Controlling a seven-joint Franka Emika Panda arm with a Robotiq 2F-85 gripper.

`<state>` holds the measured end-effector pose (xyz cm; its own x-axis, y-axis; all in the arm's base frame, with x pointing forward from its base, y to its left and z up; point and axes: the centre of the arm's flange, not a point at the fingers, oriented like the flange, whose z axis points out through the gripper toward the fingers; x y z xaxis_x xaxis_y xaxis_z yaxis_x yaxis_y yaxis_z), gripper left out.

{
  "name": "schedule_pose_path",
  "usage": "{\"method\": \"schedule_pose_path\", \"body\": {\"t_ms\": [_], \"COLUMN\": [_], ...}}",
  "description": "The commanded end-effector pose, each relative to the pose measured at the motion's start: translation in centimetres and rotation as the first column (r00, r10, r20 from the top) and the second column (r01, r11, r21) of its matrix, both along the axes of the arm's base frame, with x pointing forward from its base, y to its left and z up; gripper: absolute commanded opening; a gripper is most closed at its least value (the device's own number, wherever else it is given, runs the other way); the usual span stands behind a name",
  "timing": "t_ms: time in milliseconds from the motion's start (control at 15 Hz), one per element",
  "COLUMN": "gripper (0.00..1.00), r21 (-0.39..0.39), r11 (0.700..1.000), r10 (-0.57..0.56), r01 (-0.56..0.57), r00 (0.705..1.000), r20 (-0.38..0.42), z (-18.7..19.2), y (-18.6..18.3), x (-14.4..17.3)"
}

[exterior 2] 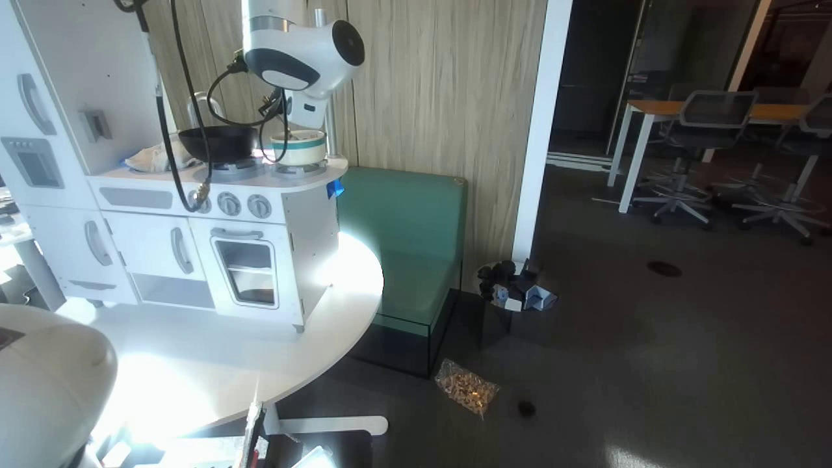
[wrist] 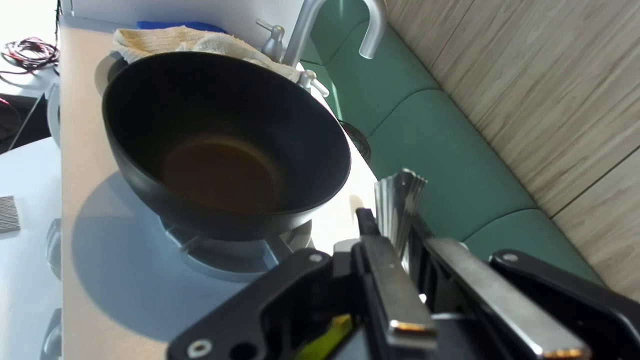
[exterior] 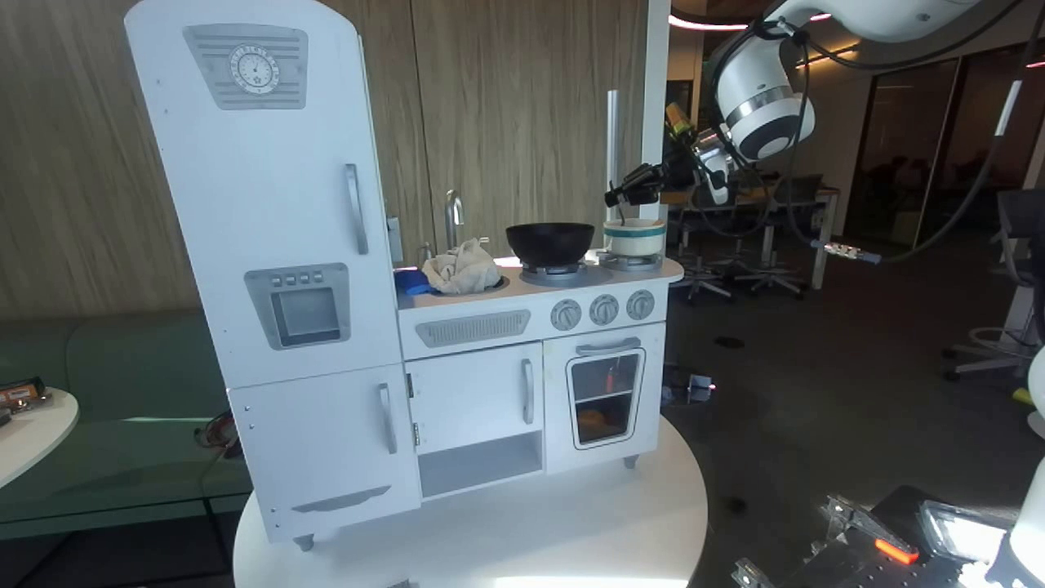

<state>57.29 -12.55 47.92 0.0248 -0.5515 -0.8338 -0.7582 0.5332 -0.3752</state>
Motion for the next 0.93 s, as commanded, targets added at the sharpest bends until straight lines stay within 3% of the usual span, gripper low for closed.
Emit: {"method": "schedule_pose_path", "body": {"t_ms": [0,533,867], "gripper": [0.08,0.08,0.08], "r21": [0.021,0.076,0.077], "r11": [0.999,0.992,0.992], "r10": [-0.025,0.103,0.099], "r01": [0.025,-0.105,-0.101], "r00": [1.000,0.994,0.995], "r20": [-0.002,0.037,0.021], "z": [0.5,0.7,0.6], "y": [-0.2,2.9,3.1], "x": [-0.6,1.2,1.0]}}
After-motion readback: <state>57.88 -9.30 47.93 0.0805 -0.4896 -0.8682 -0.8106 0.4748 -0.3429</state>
